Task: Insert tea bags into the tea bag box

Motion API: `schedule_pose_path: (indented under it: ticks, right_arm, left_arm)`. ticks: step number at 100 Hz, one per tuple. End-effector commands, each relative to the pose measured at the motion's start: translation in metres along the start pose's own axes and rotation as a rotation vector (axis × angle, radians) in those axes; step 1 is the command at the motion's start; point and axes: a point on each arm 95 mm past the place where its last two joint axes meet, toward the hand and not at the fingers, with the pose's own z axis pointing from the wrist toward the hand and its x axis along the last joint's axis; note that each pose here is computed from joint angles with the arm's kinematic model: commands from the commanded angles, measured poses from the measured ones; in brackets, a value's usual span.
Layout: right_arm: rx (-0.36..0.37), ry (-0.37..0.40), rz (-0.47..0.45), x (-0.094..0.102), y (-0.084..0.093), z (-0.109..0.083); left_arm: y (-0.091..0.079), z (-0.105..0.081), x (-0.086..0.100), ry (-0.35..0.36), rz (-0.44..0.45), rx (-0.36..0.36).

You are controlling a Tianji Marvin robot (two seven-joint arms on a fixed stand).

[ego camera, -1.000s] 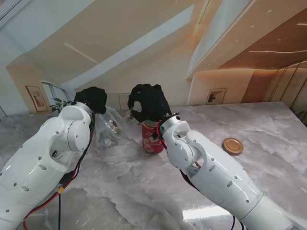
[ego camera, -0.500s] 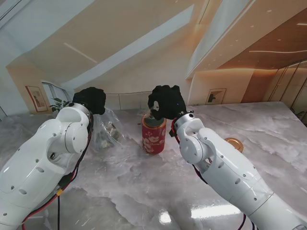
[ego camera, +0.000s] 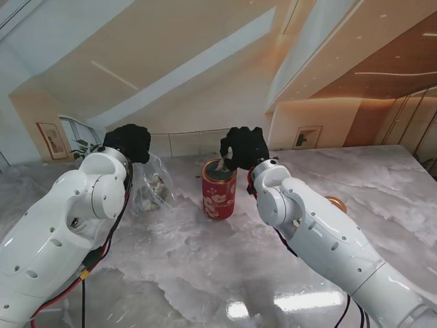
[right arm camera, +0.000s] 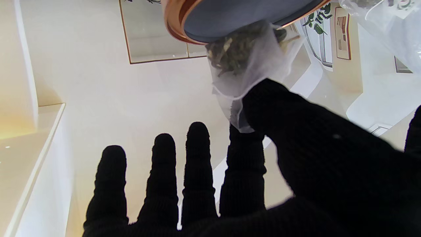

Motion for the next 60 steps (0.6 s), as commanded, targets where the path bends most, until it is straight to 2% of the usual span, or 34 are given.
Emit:
schedule_pose_path:
  ticks: [1,32,60]
  right_arm:
    - [0.026,0.001,-0.002,0.0028,-0.006,-0.0002]
    - [0.069,-0.018,-0.001,0.0016,-0.0143,0.0023]
    - [0.061,-0.023,0.022,-0.0011,-0.0145,0.0007]
  left_arm:
    - [-0.0004,-0.0012,0.0034,0.011,-0.001,-0.01]
    - [-0.0004,-0.001,0.0039,0.01,-0.005,-0.013]
    - [-0.0007,-0.0004,0.0038,0.01,-0.003,-0.013]
